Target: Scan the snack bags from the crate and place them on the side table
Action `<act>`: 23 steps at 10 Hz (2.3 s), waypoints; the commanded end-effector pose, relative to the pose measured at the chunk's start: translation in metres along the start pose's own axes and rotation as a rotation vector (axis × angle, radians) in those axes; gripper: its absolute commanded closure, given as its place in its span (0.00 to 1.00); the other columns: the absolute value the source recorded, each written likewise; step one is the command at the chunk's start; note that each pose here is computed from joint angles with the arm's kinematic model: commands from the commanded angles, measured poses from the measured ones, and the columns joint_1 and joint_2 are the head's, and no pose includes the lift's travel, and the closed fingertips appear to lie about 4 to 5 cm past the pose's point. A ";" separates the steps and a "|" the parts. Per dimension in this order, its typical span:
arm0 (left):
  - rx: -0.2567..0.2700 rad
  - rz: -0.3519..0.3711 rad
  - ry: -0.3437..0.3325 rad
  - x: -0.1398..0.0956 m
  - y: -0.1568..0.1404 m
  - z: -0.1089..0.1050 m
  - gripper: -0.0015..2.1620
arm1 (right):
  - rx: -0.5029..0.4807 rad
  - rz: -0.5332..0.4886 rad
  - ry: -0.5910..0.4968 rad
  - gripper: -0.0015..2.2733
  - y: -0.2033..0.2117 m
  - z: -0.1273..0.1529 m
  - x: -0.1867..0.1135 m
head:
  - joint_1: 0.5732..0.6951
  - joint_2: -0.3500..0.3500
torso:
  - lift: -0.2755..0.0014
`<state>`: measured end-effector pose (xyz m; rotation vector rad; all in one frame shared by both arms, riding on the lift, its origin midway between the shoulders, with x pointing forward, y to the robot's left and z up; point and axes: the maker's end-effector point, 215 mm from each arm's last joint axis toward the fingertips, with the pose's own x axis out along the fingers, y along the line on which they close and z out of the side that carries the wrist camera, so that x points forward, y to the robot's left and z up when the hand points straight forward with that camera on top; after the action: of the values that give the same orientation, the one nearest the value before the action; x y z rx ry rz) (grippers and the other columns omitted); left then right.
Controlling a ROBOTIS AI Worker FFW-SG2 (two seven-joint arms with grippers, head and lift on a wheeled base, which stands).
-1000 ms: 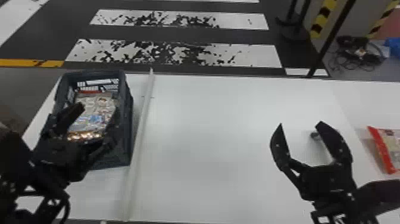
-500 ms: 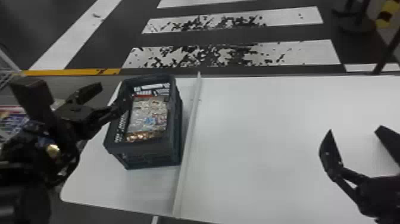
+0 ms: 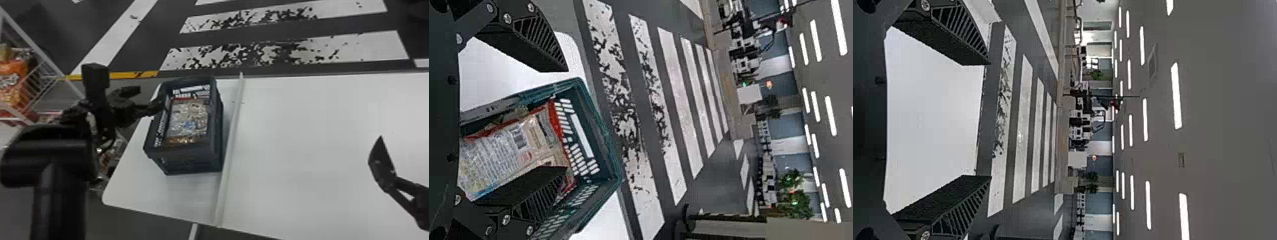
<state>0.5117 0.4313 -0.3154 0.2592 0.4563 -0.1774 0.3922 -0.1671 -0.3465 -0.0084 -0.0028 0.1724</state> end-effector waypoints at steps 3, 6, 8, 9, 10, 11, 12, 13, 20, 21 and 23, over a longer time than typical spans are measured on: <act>0.088 -0.119 0.094 0.054 -0.026 -0.009 0.09 | -0.003 -0.003 0.016 0.03 -0.001 -0.007 0.000 | 1.00 0.91 | 0.66; 0.162 -0.198 0.203 0.079 -0.046 -0.027 0.09 | -0.004 -0.012 0.018 0.03 -0.007 -0.009 0.000 | 1.00 0.87 | 0.66; 0.189 -0.258 0.268 0.089 -0.057 -0.037 0.09 | -0.001 -0.014 0.022 0.03 -0.008 -0.011 -0.001 | 1.00 0.85 | 0.66; 0.210 -0.266 0.308 0.093 -0.060 -0.045 0.09 | 0.001 -0.016 0.022 0.03 -0.009 -0.011 -0.001 | 1.00 0.83 | 0.66; 0.226 -0.280 0.345 0.096 -0.062 -0.052 0.09 | 0.004 -0.017 0.025 0.03 -0.010 -0.013 -0.001 | 1.00 0.83 | 0.66; 0.223 -0.301 0.371 0.098 -0.062 -0.058 0.09 | 0.006 -0.020 0.026 0.03 -0.012 -0.013 -0.001 | 1.00 0.83 | 0.66; 0.226 -0.318 0.400 0.102 -0.065 -0.065 0.08 | 0.007 -0.022 0.026 0.03 -0.013 -0.014 -0.001 | 1.00 0.82 | 0.66; 0.253 -0.322 0.439 0.104 -0.066 -0.073 0.08 | 0.007 -0.022 0.029 0.03 -0.013 -0.015 -0.001 | 1.00 0.82 | 0.66; 0.313 -0.399 0.614 0.126 -0.085 -0.110 0.25 | 0.020 -0.022 0.049 0.03 -0.013 -0.026 0.003 | 1.00 0.81 | 0.66; 0.319 -0.408 0.614 0.126 -0.087 -0.111 0.34 | 0.022 -0.022 0.050 0.03 -0.013 -0.027 0.003 | 1.00 0.81 | 0.66; 0.320 -0.394 0.602 0.129 -0.087 -0.118 0.98 | 0.025 -0.022 0.053 0.03 -0.013 -0.030 0.005 | 1.00 0.80 | 0.66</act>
<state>0.5592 0.3674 -0.4914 0.5477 1.0831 -0.5726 0.3989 -0.1799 -0.3751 0.0106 0.0511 0.1506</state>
